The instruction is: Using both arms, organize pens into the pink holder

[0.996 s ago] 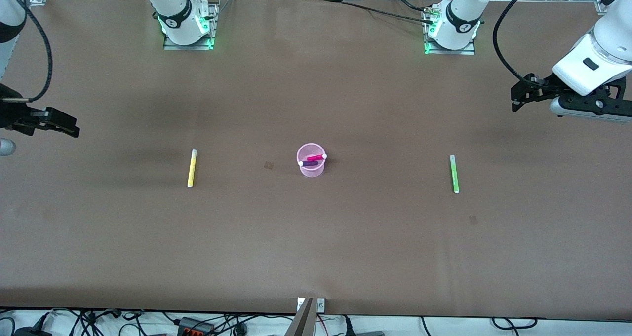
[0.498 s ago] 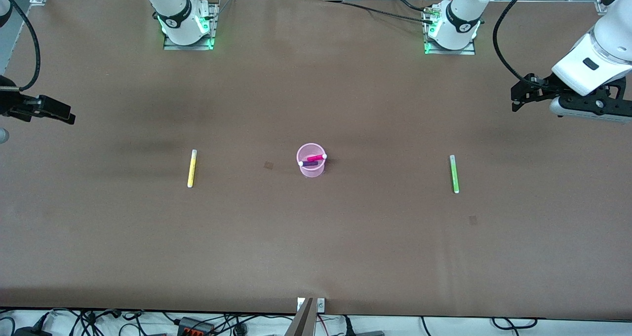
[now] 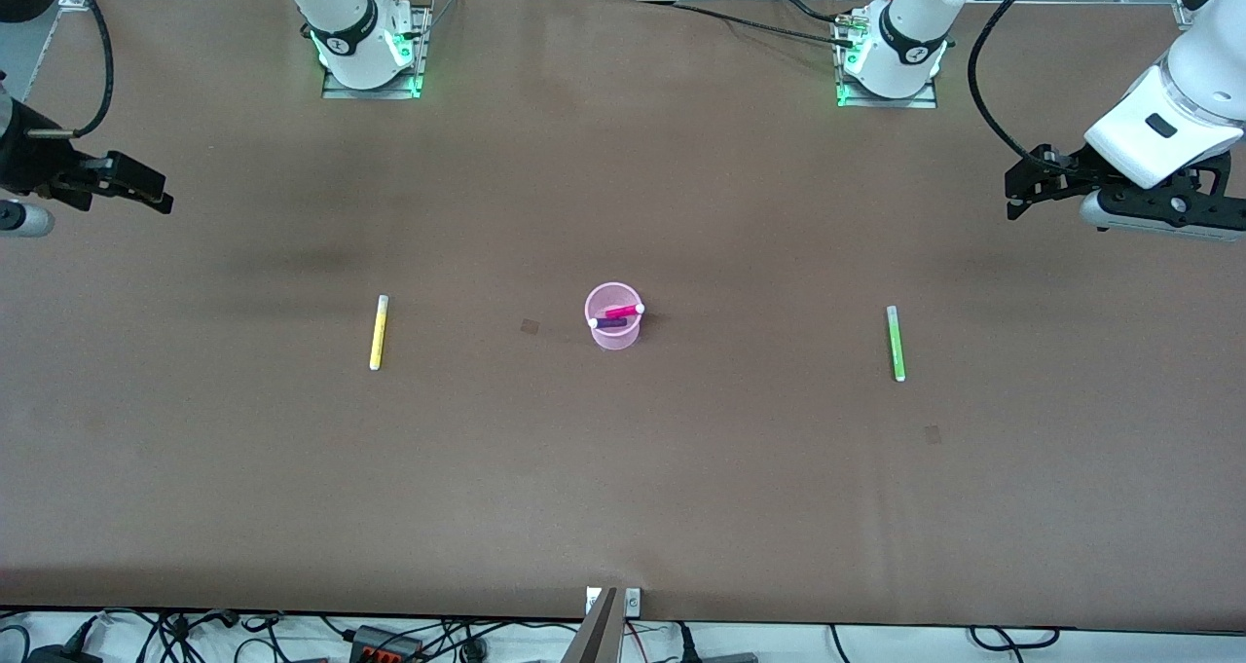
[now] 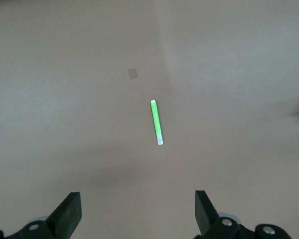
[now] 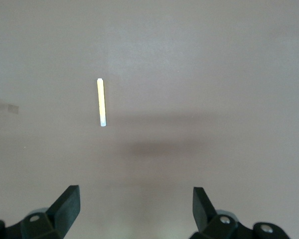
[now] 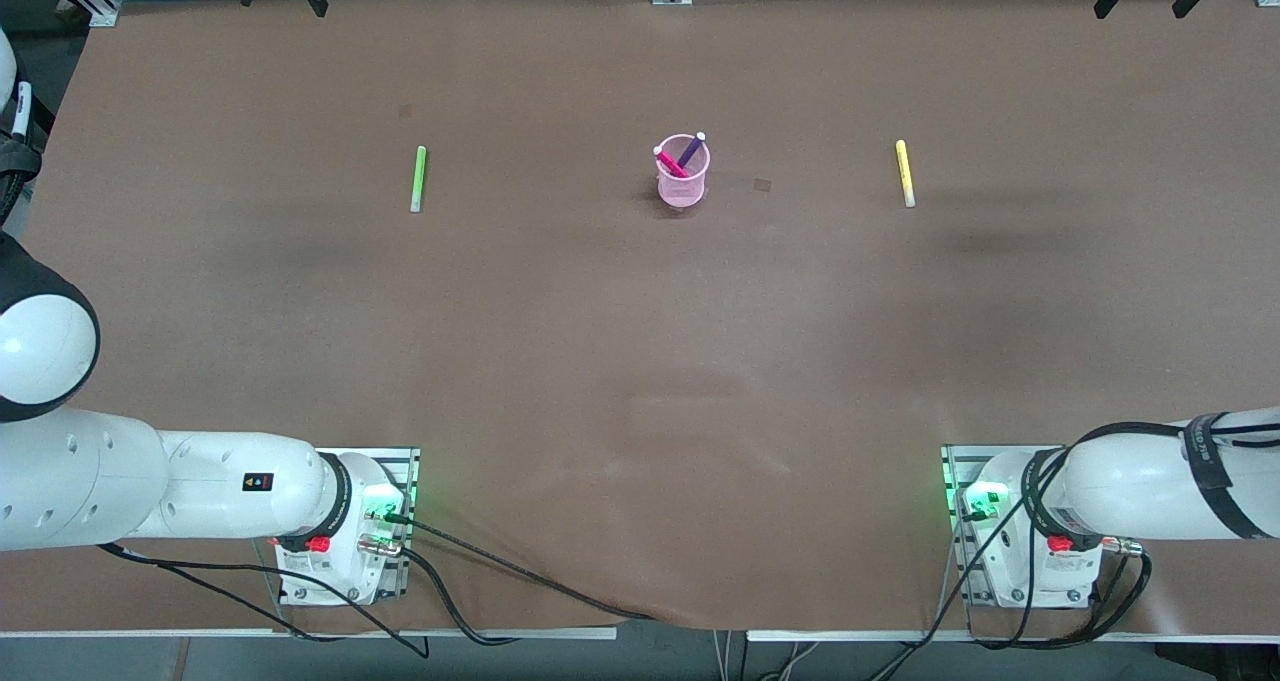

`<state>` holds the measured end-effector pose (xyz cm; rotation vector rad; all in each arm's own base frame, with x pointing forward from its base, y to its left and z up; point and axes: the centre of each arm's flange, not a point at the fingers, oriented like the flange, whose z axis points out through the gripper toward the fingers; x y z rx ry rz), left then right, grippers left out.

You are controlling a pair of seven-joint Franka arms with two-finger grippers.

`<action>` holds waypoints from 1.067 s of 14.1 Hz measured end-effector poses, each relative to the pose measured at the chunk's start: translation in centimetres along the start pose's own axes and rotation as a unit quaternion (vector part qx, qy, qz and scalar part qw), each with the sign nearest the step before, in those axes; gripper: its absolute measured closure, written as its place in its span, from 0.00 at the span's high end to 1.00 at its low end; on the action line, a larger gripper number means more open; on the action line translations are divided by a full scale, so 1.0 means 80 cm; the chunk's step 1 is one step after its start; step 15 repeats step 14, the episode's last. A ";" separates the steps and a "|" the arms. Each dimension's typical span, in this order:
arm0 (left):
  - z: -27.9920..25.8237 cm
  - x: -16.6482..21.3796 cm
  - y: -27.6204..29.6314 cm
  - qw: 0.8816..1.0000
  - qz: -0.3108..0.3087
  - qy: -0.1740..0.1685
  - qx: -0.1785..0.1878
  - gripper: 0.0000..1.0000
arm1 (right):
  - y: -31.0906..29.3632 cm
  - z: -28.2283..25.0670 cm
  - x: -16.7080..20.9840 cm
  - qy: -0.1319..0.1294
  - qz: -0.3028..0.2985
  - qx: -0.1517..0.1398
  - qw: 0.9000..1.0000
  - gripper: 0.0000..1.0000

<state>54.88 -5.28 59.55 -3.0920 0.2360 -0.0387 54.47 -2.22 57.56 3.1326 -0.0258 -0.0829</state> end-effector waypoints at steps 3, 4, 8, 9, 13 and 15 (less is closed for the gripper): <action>0.000 0.000 0.000 1.000 0.000 0.000 0.000 1.00 | -0.005 0.005 -0.011 0.007 -0.006 -0.001 1.000 1.00; 0.000 0.000 0.000 1.000 0.000 0.000 0.000 1.00 | -0.006 0.005 -0.010 0.011 -0.007 -0.002 1.000 1.00; 0.000 0.000 0.000 1.000 0.000 0.000 0.000 1.00 | -0.006 0.003 -0.009 0.019 -0.008 -0.004 1.000 1.00; 0.000 0.000 0.000 1.000 0.000 0.000 0.000 1.00 | -0.006 0.003 -0.009 0.019 -0.008 -0.004 1.000 1.00; 0.002 -0.002 0.000 1.000 0.000 -0.008 0.000 1.00 | -0.006 0.000 -0.009 0.020 -0.008 -0.004 1.000 1.00; 0.002 -0.002 0.000 1.000 0.000 -0.009 0.000 1.00 | -0.006 -0.002 -0.009 0.021 -0.008 -0.004 1.000 1.00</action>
